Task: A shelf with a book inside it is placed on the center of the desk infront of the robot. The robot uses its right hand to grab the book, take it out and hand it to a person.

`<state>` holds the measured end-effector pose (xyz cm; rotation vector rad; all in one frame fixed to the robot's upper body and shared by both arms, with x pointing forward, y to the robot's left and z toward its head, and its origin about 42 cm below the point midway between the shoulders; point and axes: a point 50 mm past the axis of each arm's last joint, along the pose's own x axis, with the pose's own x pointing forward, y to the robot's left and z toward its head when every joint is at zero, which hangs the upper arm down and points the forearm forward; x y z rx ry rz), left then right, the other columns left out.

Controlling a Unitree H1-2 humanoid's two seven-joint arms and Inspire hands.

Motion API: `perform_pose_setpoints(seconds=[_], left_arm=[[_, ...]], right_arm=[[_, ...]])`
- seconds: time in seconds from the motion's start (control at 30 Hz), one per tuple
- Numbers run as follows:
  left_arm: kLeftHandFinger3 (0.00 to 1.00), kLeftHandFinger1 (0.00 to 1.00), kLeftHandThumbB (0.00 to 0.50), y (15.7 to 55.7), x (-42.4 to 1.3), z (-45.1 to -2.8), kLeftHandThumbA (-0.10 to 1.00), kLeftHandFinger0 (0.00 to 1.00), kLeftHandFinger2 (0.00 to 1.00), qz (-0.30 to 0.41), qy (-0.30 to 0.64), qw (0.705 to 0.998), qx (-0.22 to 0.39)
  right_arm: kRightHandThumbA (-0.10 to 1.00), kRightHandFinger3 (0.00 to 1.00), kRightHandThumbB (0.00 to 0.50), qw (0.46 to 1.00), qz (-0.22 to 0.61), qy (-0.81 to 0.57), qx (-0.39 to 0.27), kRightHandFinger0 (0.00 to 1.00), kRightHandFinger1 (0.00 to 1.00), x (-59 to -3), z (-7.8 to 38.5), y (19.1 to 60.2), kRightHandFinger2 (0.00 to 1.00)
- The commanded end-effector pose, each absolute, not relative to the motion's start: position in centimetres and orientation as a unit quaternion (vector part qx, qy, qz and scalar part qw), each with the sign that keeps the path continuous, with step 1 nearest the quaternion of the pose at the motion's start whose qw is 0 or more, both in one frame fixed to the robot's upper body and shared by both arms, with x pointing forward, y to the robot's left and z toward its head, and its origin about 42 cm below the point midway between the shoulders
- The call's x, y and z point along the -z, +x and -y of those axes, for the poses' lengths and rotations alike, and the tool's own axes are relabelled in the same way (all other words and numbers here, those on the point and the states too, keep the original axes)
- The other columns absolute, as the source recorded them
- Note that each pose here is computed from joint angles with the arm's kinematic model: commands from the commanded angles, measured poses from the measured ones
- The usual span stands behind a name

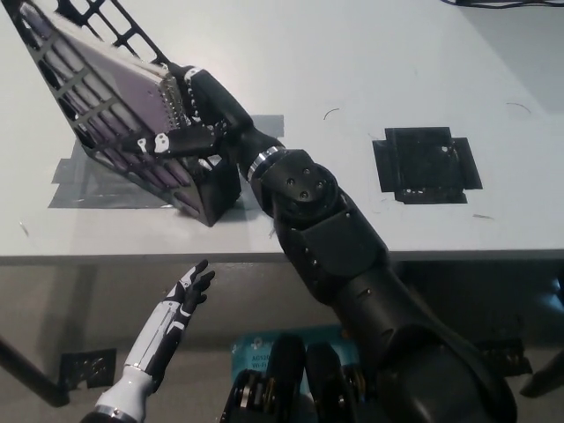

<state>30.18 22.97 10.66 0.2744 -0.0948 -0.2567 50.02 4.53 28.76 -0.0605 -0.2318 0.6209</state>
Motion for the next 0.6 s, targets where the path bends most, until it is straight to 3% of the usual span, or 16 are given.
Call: perform_pose_setpoints(seconds=[0.0,0.07,0.17,0.3,0.4,0.57], left_arm=[[1.00,1.00,0.236,30.84,-12.14,-23.23,1.00,1.00,0.98,0.078,0.157,0.975,0.139],[1.00,1.00,0.243,30.92,-12.15,-23.22,1.00,1.00,0.98,0.076,0.157,0.975,0.138],[1.00,1.00,0.234,31.00,-12.14,-23.26,1.00,1.00,0.98,0.079,0.160,0.974,0.139],[1.00,1.00,0.221,31.02,-12.16,-23.25,1.00,1.00,0.98,0.081,0.162,0.973,0.140],[1.00,1.00,0.240,31.21,-12.24,-23.19,1.00,1.00,0.97,0.080,0.159,0.974,0.140],[1.00,1.00,0.230,31.15,-12.24,-23.23,1.00,1.00,0.97,0.080,0.154,0.975,0.141]], right_arm=[[1.00,0.26,0.006,0.938,0.154,-0.054,-0.305,0.00,0.09,-31.27,-6.31,49.81,0.29],[1.00,0.40,0.012,0.938,0.152,-0.058,-0.306,0.00,0.18,-31.02,-6.19,49.83,0.44],[1.00,0.55,0.021,0.940,0.156,-0.061,-0.296,0.00,0.28,-30.93,-6.12,49.85,0.55],[1.00,0.56,0.029,0.943,0.159,-0.053,-0.286,0.00,0.27,-30.96,-6.03,49.87,0.50],[1.00,0.56,0.010,0.948,0.158,-0.035,-0.275,0.00,0.26,-31.08,-5.68,50.06,0.48],[1.00,0.43,0.068,0.952,0.158,0.014,-0.260,0.00,0.18,-31.56,-5.35,50.02,0.40]])
